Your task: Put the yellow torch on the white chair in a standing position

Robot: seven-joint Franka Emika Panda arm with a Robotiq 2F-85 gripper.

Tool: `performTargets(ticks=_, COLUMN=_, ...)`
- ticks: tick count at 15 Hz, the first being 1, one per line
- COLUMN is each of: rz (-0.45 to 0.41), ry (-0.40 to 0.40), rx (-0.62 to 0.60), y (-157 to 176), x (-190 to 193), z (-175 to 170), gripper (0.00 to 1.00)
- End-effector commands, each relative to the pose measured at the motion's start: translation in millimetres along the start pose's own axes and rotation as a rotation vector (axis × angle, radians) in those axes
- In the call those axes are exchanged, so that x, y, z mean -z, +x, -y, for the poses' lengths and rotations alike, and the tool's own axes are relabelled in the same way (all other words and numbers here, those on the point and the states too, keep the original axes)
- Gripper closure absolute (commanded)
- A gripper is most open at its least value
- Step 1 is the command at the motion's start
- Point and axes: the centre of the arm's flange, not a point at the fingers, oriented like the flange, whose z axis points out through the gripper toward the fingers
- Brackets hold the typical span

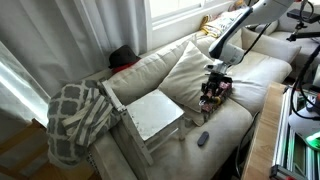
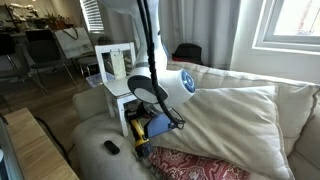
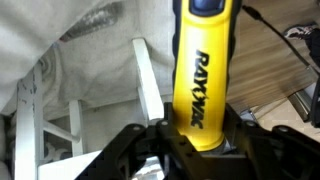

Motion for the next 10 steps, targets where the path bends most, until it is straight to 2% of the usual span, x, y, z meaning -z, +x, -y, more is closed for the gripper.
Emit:
performTargets(ticks=1, rz=-0.162, ry=-0.076, rx=0.080, y=46, x=13, z=6, gripper=0.76)
performTargets(ticks=5, rz=-0.317, ry=-0.189, rx=0.163, y=100, x=29, z=13, gripper=0.76)
performTargets(ticks=10, rz=-0.495, ry=-0.309, rx=0.280, y=151, x=44, z=31, gripper=0.76)
